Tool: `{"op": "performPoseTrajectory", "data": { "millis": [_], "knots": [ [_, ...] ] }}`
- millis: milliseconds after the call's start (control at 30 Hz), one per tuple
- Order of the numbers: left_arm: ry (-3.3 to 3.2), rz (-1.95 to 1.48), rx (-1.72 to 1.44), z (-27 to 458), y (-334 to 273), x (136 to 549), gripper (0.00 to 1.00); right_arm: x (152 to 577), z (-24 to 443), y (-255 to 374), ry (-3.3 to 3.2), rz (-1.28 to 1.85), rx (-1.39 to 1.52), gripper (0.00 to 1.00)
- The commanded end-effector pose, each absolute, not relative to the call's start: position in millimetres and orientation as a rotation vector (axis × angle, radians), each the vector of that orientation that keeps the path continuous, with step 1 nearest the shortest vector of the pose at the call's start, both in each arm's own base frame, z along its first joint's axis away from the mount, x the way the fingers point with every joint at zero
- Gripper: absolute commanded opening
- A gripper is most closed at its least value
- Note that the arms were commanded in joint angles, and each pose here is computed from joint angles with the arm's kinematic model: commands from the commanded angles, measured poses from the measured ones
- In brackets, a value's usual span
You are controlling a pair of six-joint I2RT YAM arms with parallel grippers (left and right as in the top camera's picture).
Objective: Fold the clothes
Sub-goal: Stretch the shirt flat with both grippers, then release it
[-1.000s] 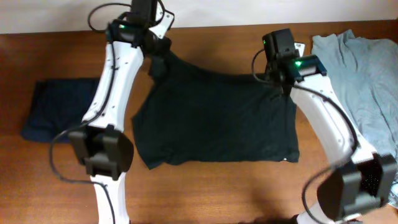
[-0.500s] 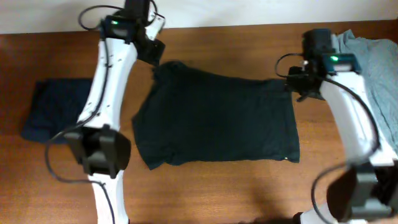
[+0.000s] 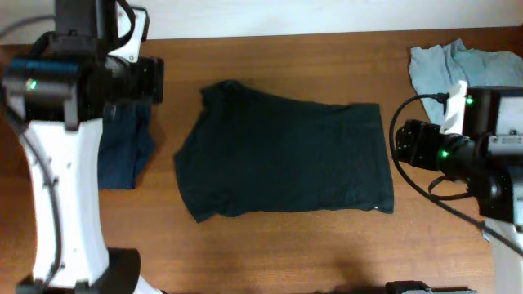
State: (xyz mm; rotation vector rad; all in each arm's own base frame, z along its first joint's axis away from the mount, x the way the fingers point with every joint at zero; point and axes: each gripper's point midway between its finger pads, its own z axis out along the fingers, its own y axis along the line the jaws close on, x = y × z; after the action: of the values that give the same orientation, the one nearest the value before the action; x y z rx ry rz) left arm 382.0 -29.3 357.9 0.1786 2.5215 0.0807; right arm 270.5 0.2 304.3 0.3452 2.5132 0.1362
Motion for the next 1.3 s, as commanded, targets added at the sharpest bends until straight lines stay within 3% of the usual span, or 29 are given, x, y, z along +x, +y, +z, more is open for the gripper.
{"op": "performPoseTrajectory", "data": {
  "millis": [0, 167, 267, 500, 567, 633, 700, 733, 833, 1100, 1267],
  "knots": [
    [2.782, -0.084, 0.064, 278.3, -34.9, 382.7, 0.66, 270.2, 254.6, 7.3, 2.687, 0.186, 0.428, 0.82],
    [3.006, -0.229, 0.084, 192.4, -52.3, 360.6, 0.64, 265.9, 162.2, 20.7, 2.97, 0.259, 0.486, 0.83],
    [3.093, -0.246, 0.076, 151.8, -53.2, 346.5, 0.56, 256.6, 89.2, 30.3, 3.128, 0.321, 0.563, 0.82],
    [3.211, -0.339, 0.061, 108.0, -61.2, 316.5, 0.54, 223.7, 4.1, 35.2, 3.262, 0.324, 0.756, 0.79],
    [3.216, -0.351, 0.067, 97.8, -63.7, 313.8, 0.54, 221.4, -4.8, 35.0, 3.242, 0.319, 0.807, 0.76],
    [3.221, -0.351, 0.069, 87.8, -64.0, 311.1, 0.54, 222.2, -16.4, 33.5, 3.2, 0.31, 0.846, 0.67],
    [3.224, -0.35, 0.069, 82.7, -63.8, 309.5, 0.54, 221.9, -22.6, 31.5, 3.183, 0.293, 0.844, 0.45],
    [3.227, -0.35, 0.069, 80.5, -63.5, 308.4, 0.54, 218.6, -25.3, 26.4, 3.186, 0.241, 0.849, 0.28],
    [3.224, -0.349, 0.07, 79.4, -63.6, 308.8, 0.54, 208.2, -24.7, 20.6, 3.222, 0.17, 0.858, 0.06],
    [3.213, -0.35, 0.072, 79.2, -63.9, 311.5, 0.54, 168.9, -8.1, 21.0, 3.352, 0.106, 0.945, 0.04],
    [3.206, -0.349, 0.073, 79.1, -64.1, 313.2, 0.54, 185.9, 4.7, 21.2, 3.244, 0.157, 0.901, 0.04]
  ]
}}
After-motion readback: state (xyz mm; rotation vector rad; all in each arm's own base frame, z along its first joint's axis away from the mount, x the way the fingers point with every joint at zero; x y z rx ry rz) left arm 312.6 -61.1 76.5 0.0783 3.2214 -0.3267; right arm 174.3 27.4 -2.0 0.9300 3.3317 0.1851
